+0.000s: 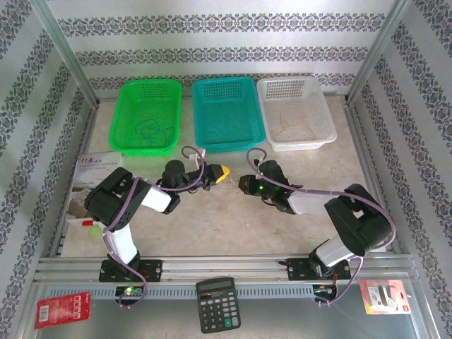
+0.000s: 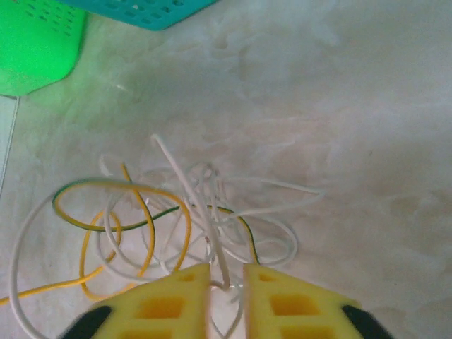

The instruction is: Untangle the cables

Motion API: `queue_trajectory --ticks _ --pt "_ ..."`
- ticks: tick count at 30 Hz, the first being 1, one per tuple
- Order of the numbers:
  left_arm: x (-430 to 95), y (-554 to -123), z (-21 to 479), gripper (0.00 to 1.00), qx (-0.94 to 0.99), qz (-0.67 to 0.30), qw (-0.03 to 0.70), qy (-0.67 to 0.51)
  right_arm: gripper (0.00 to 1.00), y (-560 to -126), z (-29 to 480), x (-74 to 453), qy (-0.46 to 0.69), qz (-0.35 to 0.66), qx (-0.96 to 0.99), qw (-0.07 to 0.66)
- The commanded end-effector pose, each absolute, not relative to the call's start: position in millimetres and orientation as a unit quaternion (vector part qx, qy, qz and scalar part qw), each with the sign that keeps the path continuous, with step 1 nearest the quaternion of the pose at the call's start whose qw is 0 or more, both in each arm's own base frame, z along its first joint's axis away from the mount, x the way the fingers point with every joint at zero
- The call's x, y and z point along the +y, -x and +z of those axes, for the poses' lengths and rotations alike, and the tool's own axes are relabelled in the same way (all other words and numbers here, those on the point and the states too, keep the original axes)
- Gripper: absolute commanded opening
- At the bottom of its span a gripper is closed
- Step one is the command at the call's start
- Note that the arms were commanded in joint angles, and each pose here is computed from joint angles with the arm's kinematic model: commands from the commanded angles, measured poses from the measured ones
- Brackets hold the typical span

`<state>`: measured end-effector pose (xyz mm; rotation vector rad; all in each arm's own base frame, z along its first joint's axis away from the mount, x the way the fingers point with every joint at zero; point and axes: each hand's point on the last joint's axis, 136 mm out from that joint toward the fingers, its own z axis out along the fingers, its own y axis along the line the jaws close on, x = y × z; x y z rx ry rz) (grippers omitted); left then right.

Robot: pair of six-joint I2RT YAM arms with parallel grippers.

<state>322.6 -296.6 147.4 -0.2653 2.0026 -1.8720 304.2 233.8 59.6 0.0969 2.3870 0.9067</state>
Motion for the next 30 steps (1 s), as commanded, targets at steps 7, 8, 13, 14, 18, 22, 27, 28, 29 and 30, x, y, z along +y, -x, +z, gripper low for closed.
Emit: queue_trajectory --ticks 7,8,13,14,18,22,27,28,29,30 --pt "-291.8 -320.2 181.0 0.0 0.688 -0.679 0.252 0.046 0.42 -298.9 117.3 215.8 -0.033 0.369 0.869 0.327" --pt "-291.4 -320.2 182.3 0.0 0.688 -0.677 0.256 0.043 0.43 -298.9 126.2 214.3 -0.033 0.372 0.865 0.334" --pt "-289.5 -320.0 185.7 0.0 0.696 -0.663 0.273 0.032 0.53 -302.3 168.2 216.1 -0.036 0.405 0.84 0.36" --pt "-288.9 -319.7 186.4 0.0 0.697 -0.66 0.277 0.03 0.54 -303.8 177.1 219.4 -0.034 0.415 0.834 0.363" --pt "-287.4 -318.3 191.6 0.0 0.7 -0.652 0.29 0.019 0.56 -310.6 200.4 233.7 -0.031 0.452 0.814 0.363" --pt "-287.0 -316.5 195.3 0.0 0.704 -0.645 0.297 0.012 0.57 -320.1 214.9 249.6 -0.03 0.479 0.8 0.36" --pt "-287.2 -314.6 197.6 0.0 0.706 -0.641 0.3 0.007 0.56 -330.2 228.3 268.9 -0.027 0.499 0.788 0.36" --pt "-287.7 -314.1 198.4 0.0 0.706 -0.642 0.3 0.006 0.56 -331.9 228.9 272.0 -0.027 0.502 0.787 0.358" --pt "-287.6 -313.9 198.7 0.0 0.705 -0.642 0.301 0.005 0.56 -333.6 229.5 276.0 -0.026 0.505 0.786 0.357" --pt "-287.4 -314.1 199.1 0.0 0.705 -0.641 0.302 0.005 0.56 -335.4 229.4 279.0 -0.027 0.507 0.785 0.355"
